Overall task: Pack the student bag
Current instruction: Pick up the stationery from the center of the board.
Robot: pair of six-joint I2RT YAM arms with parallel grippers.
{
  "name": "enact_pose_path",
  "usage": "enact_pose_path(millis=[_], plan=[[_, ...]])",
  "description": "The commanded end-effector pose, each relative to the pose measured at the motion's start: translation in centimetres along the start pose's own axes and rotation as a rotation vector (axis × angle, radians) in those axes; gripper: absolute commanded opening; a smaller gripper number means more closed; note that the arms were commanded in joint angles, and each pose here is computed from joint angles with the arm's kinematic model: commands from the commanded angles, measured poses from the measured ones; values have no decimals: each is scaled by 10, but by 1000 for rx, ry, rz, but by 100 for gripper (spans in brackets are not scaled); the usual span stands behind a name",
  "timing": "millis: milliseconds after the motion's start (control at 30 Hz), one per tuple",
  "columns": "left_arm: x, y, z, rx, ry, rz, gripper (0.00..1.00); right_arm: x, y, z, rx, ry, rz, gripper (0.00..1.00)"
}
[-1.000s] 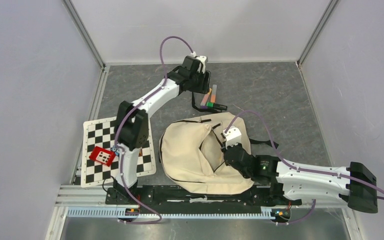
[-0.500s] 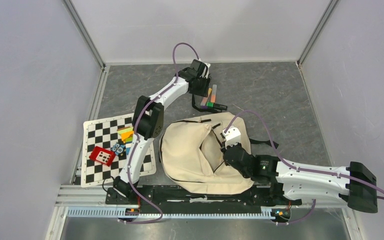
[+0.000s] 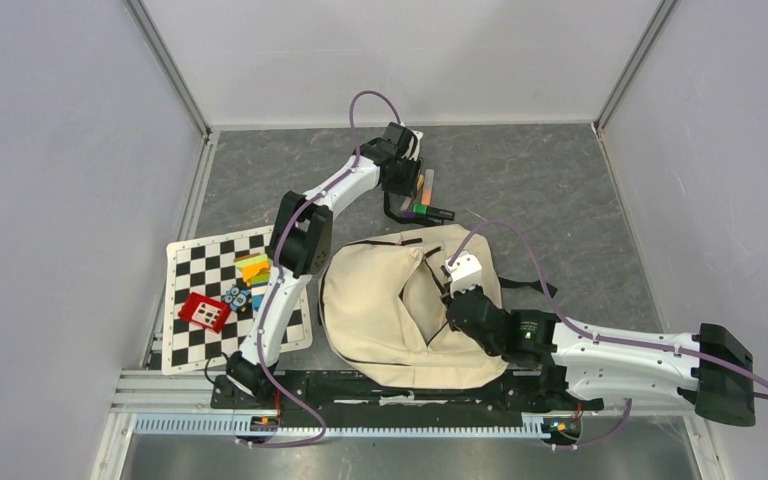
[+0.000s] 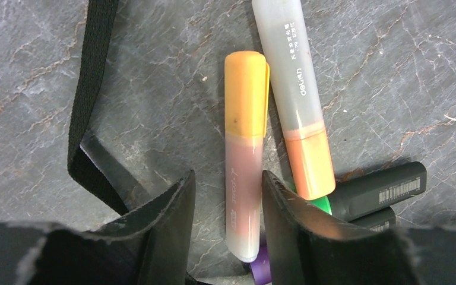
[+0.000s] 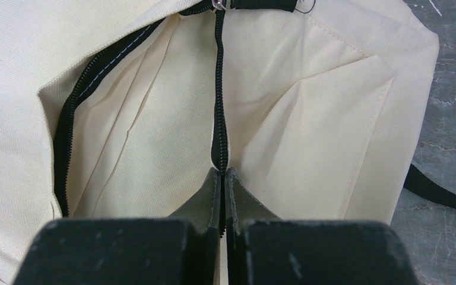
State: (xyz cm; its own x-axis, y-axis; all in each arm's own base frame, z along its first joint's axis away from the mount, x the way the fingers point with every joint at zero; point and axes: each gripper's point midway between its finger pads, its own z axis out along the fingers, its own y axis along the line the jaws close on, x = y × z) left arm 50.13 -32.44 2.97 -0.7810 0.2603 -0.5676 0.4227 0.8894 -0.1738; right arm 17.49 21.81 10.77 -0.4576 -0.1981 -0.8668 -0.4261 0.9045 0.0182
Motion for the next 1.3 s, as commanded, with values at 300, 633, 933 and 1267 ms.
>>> enact_pose_path(millis=[300, 633, 933, 1267], plan=[[-23, -14, -24, 57, -80, -13, 4, -7, 0, 0, 3, -24, 25, 0], [-115, -58, -178, 199, -424, -62, 2, -48, -7, -12, 41, -114, 15, 0], [-41, -92, -266, 390, -307, -165, 2, -117, -10, -33, 64, -269, 4, 0], [97, -139, -313, 511, -98, -243, 2, -129, -10, -36, 79, -276, -5, 0]])
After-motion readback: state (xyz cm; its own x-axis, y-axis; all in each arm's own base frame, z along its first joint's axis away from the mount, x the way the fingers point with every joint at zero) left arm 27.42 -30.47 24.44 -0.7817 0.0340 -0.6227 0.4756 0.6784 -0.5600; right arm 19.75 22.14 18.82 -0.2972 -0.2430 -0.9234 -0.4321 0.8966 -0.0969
